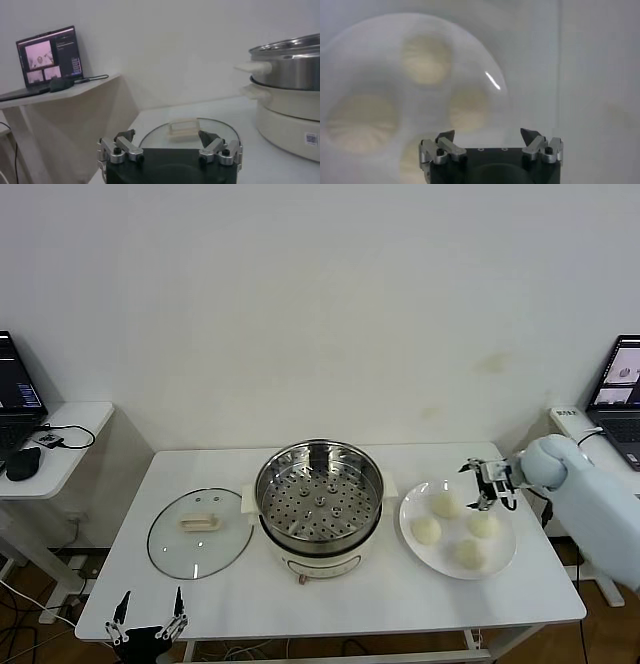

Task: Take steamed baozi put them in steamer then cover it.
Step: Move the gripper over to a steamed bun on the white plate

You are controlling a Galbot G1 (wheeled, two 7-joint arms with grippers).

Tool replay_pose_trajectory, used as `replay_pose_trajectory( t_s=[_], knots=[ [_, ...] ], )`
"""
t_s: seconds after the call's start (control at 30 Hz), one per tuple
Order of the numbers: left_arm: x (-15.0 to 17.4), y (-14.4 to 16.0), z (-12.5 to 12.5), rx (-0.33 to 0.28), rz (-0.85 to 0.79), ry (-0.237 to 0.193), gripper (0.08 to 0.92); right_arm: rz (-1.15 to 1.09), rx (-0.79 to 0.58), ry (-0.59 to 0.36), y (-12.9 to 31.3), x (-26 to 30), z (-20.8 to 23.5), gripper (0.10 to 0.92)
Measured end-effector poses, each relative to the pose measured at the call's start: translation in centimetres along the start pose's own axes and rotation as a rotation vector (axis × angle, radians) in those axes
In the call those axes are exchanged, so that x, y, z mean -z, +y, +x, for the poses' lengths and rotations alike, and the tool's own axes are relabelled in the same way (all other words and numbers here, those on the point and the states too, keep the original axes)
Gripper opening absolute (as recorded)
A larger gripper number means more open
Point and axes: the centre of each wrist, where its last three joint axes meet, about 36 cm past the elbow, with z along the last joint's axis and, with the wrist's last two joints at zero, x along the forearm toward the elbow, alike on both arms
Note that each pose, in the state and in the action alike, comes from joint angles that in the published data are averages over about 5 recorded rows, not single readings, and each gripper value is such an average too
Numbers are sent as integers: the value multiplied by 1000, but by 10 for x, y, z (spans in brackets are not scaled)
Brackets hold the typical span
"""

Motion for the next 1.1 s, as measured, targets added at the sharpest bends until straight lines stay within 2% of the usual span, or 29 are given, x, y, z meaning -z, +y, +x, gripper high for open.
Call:
replay_pose_trajectory(
  t_s=[0.8,1.1],
  knots=[
    [0,9,-3,17,-14,-11,823,26,70,36,-13,14,-49,819],
    [0,10,-5,21,-15,-14,823,28,82,43,-16,22,-64,721]
  ],
)
